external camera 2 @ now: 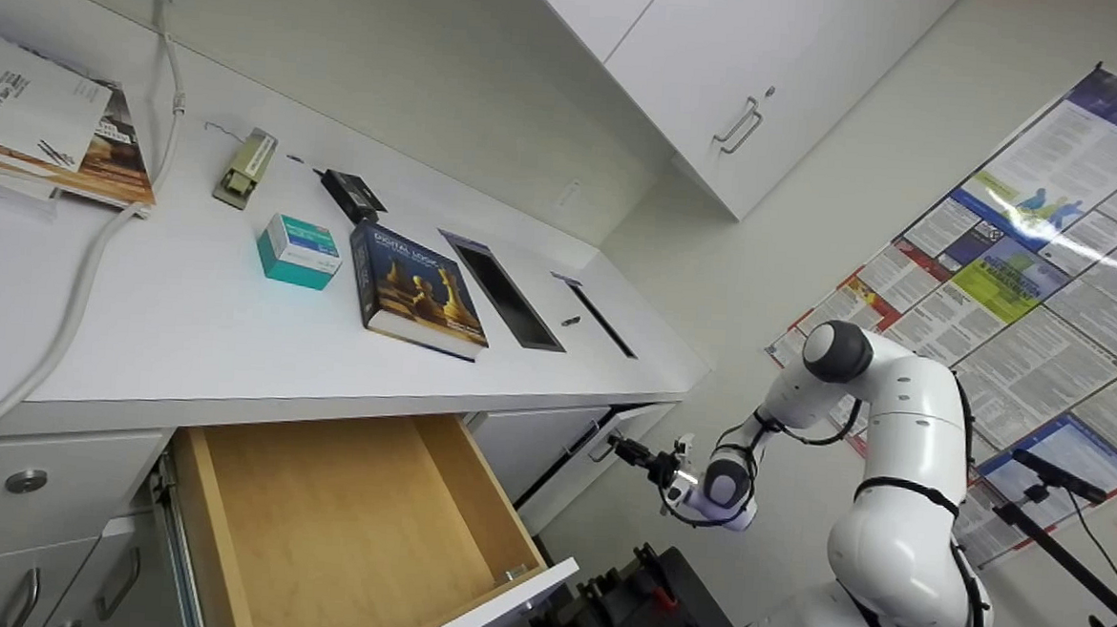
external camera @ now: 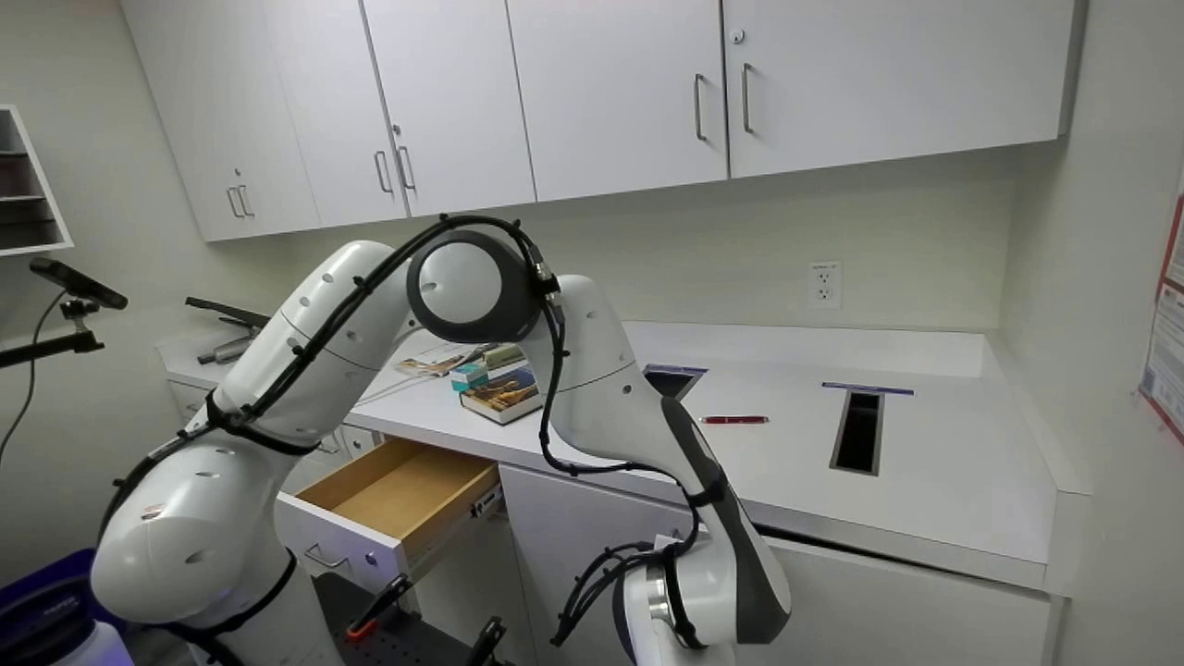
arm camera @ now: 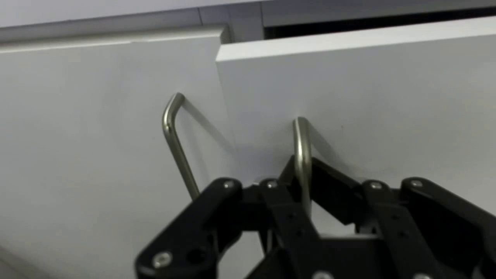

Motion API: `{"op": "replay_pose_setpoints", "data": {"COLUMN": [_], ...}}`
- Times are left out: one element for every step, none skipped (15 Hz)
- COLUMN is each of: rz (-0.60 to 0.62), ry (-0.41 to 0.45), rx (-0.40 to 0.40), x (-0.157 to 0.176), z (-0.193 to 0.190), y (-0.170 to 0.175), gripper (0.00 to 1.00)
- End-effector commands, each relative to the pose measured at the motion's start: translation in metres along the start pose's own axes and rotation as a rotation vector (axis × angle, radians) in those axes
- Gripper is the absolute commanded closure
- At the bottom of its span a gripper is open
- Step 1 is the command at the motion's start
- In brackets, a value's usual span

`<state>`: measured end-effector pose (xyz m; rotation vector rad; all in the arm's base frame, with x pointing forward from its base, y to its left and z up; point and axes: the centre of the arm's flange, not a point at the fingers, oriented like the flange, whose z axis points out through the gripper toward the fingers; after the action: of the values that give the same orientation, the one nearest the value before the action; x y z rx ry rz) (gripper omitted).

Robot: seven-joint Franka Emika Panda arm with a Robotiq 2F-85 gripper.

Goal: Open the bottom right door of the cabinet.

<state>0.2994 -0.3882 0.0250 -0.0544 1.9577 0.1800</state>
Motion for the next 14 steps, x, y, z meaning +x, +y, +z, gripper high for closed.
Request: {"op": "replay_pose_setpoints", "data": {"rz": [0.008, 0.0, -0.005, -0.018, -0.024, -0.034, -0.041, -0.049, -0.058, -0.066, -0.084, -0.105, -0.13, -0.15], "ry": [-0.031, -0.032, -0.03, -0.025, -0.014, -0.006, 0.002, 0.014, 0.031, 0.051, 0.064, 0.081, 0.092, 0.105], "rx": [0.112, 0.113, 0.104, 0.089, 0.078, 0.062, 0.043, 0.034, 0.011, -0.015, -0.046, -0.073, -0.098, -0.125], "x": [0.01, 0.015, 0.019, 0.024, 0.028, 0.03, 0.032, 0.033, 0.032, 0.029, 0.028, 0.025, 0.02, 0.016], "z": [-0.057, -0.068, -0.078, -0.089, -0.1, -0.112, -0.123, -0.133, -0.143, -0.151, -0.161, -0.167, -0.174, -0.18], "y": [-0.025, -0.029, -0.033, -0.037, -0.045, -0.052, -0.056, -0.061, -0.066, -0.073, -0.08, -0.087, -0.093, -0.098], "gripper": [0.98, 0.98, 0.98, 0.98, 0.98, 0.98, 0.98, 0.65, 0.63, 0.58, 0.49, 0.41, 0.34, 0.25]}}
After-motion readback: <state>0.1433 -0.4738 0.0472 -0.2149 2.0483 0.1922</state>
